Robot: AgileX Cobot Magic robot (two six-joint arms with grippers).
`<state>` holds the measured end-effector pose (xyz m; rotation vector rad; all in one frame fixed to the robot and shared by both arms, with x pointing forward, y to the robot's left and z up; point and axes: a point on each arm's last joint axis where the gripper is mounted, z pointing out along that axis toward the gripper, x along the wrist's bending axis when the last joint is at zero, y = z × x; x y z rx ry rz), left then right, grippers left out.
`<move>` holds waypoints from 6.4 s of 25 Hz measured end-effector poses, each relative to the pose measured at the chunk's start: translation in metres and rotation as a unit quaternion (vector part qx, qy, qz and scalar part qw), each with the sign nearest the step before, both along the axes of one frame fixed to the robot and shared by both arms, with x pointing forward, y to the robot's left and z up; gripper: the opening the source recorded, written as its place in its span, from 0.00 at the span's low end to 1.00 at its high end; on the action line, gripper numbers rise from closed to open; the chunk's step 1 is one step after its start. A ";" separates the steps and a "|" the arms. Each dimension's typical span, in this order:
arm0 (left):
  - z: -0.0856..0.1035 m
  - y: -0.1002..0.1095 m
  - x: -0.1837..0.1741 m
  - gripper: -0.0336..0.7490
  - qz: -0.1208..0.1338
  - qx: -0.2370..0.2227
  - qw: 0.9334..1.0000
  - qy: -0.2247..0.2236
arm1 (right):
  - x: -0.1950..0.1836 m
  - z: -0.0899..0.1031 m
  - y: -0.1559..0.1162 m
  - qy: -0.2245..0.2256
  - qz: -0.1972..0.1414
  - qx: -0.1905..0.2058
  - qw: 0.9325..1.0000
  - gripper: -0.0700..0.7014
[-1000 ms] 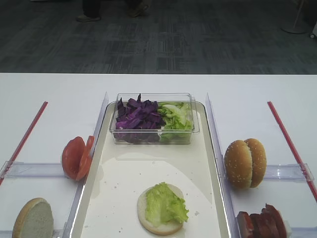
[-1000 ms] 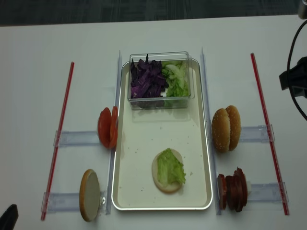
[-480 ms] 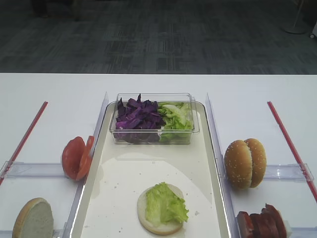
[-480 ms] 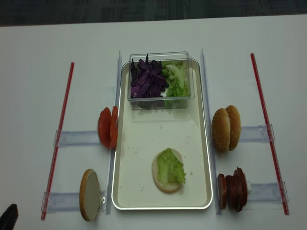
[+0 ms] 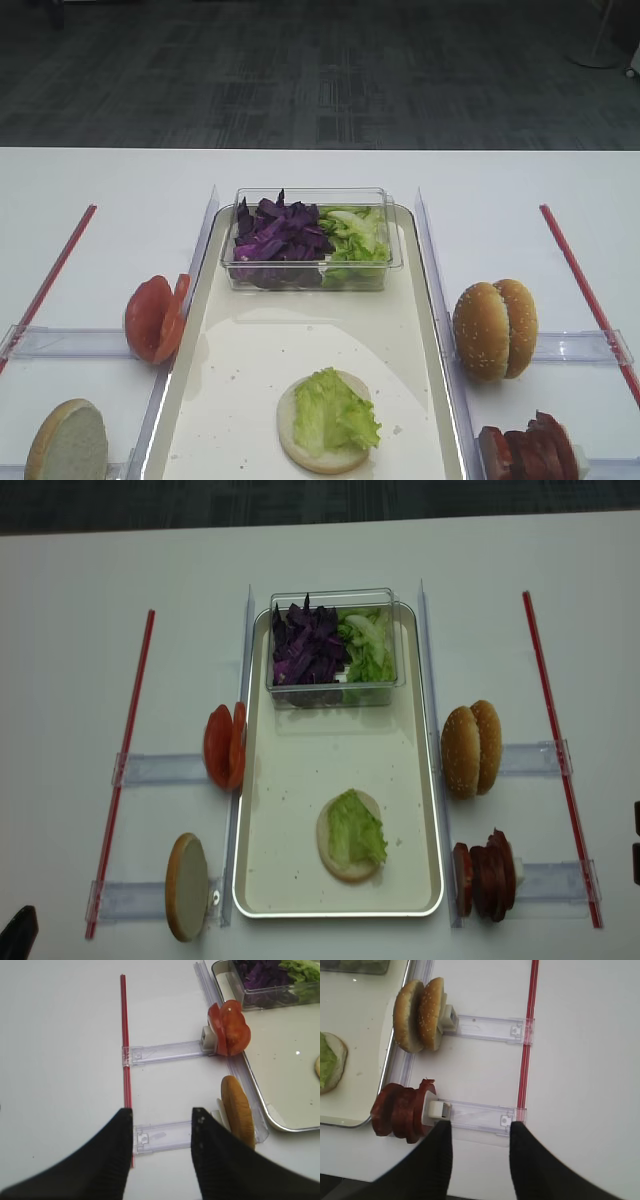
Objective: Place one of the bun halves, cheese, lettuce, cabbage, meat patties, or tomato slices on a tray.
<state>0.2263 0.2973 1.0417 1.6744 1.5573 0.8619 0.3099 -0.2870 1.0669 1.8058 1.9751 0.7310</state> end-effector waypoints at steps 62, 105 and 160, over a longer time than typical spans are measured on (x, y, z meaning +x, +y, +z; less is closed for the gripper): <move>0.000 0.000 0.000 0.39 0.000 0.000 1.000 0.000 | -0.080 -0.022 -0.001 -0.208 -0.012 -0.007 0.978 0.46; 0.000 0.000 0.000 0.39 0.000 0.000 1.000 0.000 | -0.080 -0.022 -0.001 -0.207 -0.014 -0.006 0.978 0.46; 0.000 0.000 0.000 0.39 0.000 0.000 1.000 0.000 | -0.080 -0.022 -0.001 -0.207 -0.014 -0.006 0.978 0.46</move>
